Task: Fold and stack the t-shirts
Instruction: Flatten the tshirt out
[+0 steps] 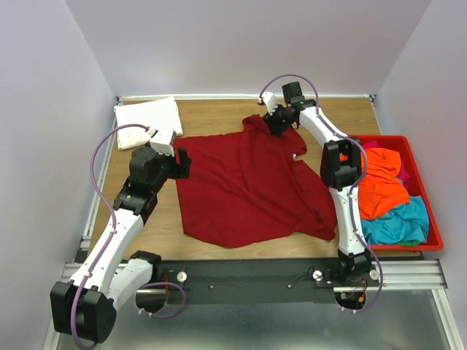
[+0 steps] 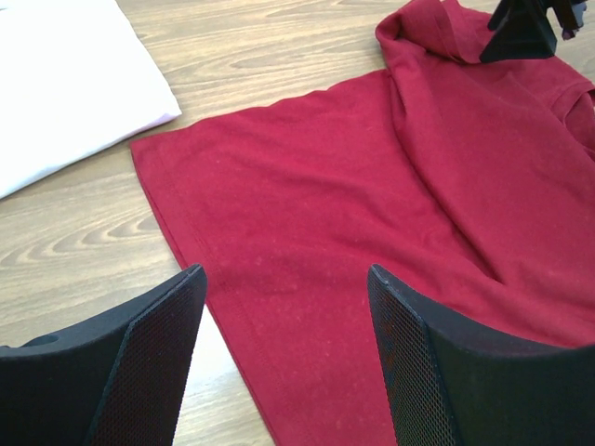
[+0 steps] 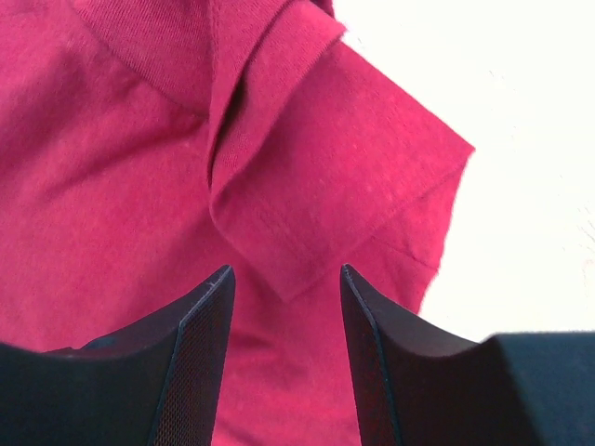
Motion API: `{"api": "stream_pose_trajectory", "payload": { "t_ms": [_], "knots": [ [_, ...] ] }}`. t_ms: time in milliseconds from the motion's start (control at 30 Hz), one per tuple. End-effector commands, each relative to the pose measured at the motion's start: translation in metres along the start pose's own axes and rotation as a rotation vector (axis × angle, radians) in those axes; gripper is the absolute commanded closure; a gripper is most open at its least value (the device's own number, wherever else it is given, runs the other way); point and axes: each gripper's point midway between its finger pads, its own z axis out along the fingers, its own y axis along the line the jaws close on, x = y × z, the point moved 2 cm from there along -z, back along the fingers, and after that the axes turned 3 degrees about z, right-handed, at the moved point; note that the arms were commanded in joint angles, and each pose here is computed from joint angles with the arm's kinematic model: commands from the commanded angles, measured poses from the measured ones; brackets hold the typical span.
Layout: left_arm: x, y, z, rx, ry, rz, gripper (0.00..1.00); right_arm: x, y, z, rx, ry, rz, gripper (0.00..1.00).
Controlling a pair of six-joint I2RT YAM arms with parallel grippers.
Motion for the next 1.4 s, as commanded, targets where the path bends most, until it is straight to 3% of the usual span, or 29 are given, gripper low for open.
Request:
{"api": "stream_pose_trajectory", "payload": {
  "t_ms": [0,200,300,400,467,500,600,633,667,733,900,1067,1233,1367],
  "knots": [
    [-0.012,0.003,0.0,-0.015,-0.031,0.011,0.23,0.008,0.007,0.022,-0.007,0.033,0.0,0.44],
    [-0.013,0.003,-0.001,-0.012,-0.031,0.011,0.23,0.021,0.009,0.032,0.006,0.076,0.028,0.5],
    [-0.011,0.003,0.001,-0.011,-0.025,0.01,0.23,0.025,0.004,0.031,0.042,0.096,0.057,0.69],
    [-0.006,-0.001,0.003,0.009,-0.014,-0.001,0.22,0.022,-0.015,0.022,0.158,0.111,0.13,0.78],
    [-0.001,-0.006,0.008,0.042,0.004,-0.015,0.22,0.019,-0.036,0.01,0.246,0.102,0.183,0.9],
    [0.003,-0.006,0.011,0.046,0.021,-0.019,0.23,0.019,-0.043,0.005,0.268,0.092,0.222,0.91],
    [0.017,-0.009,0.021,0.066,0.089,-0.043,0.23,0.025,-0.064,-0.013,0.326,0.087,0.257,0.85],
    [0.023,-0.011,0.025,0.077,0.114,-0.056,0.23,0.027,-0.065,-0.016,0.321,0.086,0.265,0.68],
    [0.027,-0.017,0.027,0.111,0.129,-0.089,0.23,0.021,-0.068,-0.029,0.313,0.058,0.271,0.59],
    [0.038,-0.027,0.035,0.165,0.174,-0.145,0.26,0.034,-0.061,-0.035,0.28,0.075,0.294,0.51],
    [0.071,-0.048,0.055,0.235,0.326,-0.271,0.35,0.027,-0.031,-0.066,0.171,0.028,0.309,0.49],
    [0.092,-0.065,0.088,0.237,0.428,-0.309,0.41,0.05,0.017,-0.054,-0.011,0.045,0.398,0.5],
    [0.142,-0.067,0.111,0.187,0.587,-0.347,0.49,0.077,0.027,-0.042,-0.008,0.121,0.445,0.52],
    [0.175,-0.064,0.103,0.14,0.673,-0.387,0.51,0.097,0.028,-0.039,0.03,0.188,0.445,0.52]
  ]
}}
